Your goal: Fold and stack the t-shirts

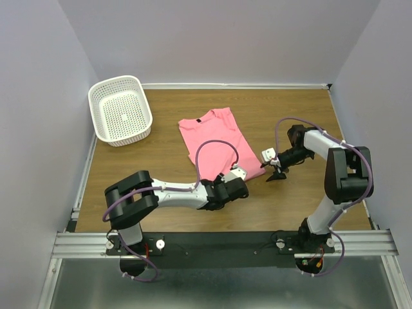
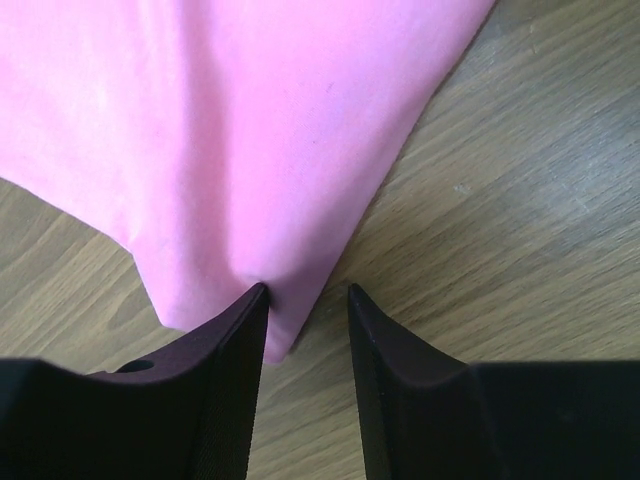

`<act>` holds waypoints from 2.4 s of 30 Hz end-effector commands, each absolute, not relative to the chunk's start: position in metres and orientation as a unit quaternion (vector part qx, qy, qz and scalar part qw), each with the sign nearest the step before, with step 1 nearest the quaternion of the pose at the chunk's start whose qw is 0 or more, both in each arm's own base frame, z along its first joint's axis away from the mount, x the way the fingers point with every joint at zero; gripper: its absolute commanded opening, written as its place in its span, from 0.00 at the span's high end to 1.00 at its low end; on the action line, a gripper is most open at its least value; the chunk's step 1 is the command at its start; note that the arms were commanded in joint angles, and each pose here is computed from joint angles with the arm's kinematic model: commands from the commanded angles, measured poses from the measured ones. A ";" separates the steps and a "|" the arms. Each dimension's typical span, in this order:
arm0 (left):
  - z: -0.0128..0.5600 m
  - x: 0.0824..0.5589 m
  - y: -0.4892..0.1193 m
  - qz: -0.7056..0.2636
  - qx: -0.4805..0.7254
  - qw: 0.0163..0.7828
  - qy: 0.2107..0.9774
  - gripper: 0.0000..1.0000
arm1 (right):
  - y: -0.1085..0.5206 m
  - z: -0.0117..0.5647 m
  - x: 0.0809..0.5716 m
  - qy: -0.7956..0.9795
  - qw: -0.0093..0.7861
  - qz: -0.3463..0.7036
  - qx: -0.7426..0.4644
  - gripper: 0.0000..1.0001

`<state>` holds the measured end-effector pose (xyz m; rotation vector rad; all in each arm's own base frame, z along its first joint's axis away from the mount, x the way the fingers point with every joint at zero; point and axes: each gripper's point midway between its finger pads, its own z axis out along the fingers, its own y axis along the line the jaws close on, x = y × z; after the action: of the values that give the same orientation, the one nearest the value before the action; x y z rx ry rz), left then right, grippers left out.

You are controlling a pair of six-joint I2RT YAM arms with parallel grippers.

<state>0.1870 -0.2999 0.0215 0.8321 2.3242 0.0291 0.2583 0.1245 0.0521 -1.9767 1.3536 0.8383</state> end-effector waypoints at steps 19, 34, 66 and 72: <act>-0.032 0.160 -0.268 0.010 0.317 0.251 0.915 0.55 | 0.126 -0.004 0.303 0.512 0.252 0.247 -0.783 0.68; -0.042 0.153 -0.245 0.069 0.284 0.229 0.928 0.55 | 0.123 0.005 0.289 0.508 0.256 0.240 -0.787 0.99; -0.019 0.146 -0.275 0.024 0.353 0.235 0.905 1.00 | 0.118 0.033 0.296 0.518 0.288 0.246 -0.767 1.00; 0.025 0.139 -0.308 -0.118 0.355 0.259 0.891 1.00 | 0.134 0.070 0.288 0.501 0.326 0.282 -0.750 0.99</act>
<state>0.1653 -0.3055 0.0205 0.8675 2.3551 -0.1251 0.2859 0.1219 0.0316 -2.0392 1.3870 0.7099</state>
